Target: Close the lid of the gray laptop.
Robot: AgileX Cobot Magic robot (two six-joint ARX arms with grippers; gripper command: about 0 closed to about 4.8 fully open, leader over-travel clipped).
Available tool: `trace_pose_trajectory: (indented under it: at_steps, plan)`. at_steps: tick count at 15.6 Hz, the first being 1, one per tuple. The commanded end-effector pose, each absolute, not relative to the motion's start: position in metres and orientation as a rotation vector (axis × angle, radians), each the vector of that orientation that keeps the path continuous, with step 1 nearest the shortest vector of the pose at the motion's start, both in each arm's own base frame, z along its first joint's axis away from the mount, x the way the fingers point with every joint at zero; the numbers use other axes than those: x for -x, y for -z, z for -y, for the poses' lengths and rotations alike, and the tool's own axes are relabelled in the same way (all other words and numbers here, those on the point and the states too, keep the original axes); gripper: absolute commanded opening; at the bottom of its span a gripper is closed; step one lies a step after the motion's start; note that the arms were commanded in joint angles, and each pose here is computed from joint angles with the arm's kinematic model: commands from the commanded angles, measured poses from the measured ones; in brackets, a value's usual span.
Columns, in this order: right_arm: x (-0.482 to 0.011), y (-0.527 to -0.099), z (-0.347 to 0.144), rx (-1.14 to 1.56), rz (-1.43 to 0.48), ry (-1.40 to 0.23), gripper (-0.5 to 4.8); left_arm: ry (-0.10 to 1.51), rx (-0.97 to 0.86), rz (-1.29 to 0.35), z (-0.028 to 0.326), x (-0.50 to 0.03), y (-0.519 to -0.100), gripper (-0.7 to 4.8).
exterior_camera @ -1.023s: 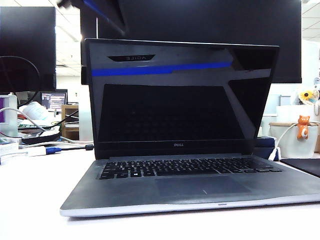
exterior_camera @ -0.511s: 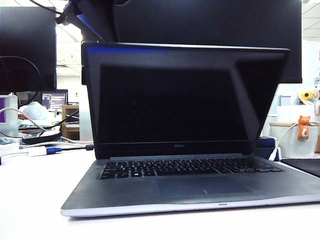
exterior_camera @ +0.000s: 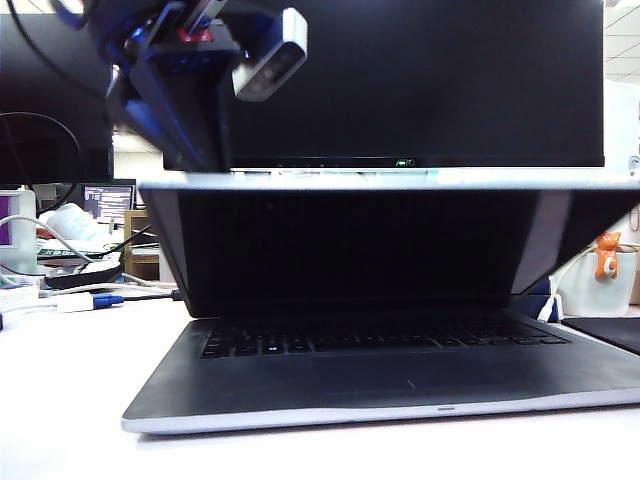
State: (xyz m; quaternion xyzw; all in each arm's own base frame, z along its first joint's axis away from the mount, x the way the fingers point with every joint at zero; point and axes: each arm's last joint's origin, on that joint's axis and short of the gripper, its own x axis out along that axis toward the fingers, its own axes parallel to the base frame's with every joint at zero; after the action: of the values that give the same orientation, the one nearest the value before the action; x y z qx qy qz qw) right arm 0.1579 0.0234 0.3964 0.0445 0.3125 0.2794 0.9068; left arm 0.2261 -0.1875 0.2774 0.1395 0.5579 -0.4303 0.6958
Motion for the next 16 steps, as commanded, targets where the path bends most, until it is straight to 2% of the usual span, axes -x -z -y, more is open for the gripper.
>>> trace_pose_trajectory:
  at_steps: [1,3,7,11,14,16]
  plan:
    - [-0.156,-0.397,-0.023,-0.082,-0.645,-0.586,-0.01,0.998,-0.263,-1.228,0.192,-0.226,-0.274,0.58]
    - [-0.156,-0.396,-0.023,-0.084,-0.649,-0.586,-0.01,0.971,-0.259,-1.212,0.192,-0.228,-0.266,0.57]
    - [-0.157,-0.394,-0.023,-0.085,-0.655,-0.586,-0.01,0.933,-0.237,-1.288,0.187,-0.220,-0.229,0.52]
    - [-0.157,-0.394,-0.023,-0.085,-0.655,-0.585,-0.01,0.930,-0.238,-1.228,0.190,-0.221,-0.230,0.46]
    - [-0.157,-0.394,-0.023,-0.085,-0.655,-0.586,-0.01,0.907,-0.274,-1.352,0.191,-0.223,-0.209,0.43]
    - [-0.156,-0.394,-0.023,-0.086,-0.655,-0.586,-0.02,0.886,-0.274,-1.288,0.192,-0.225,-0.215,0.43]
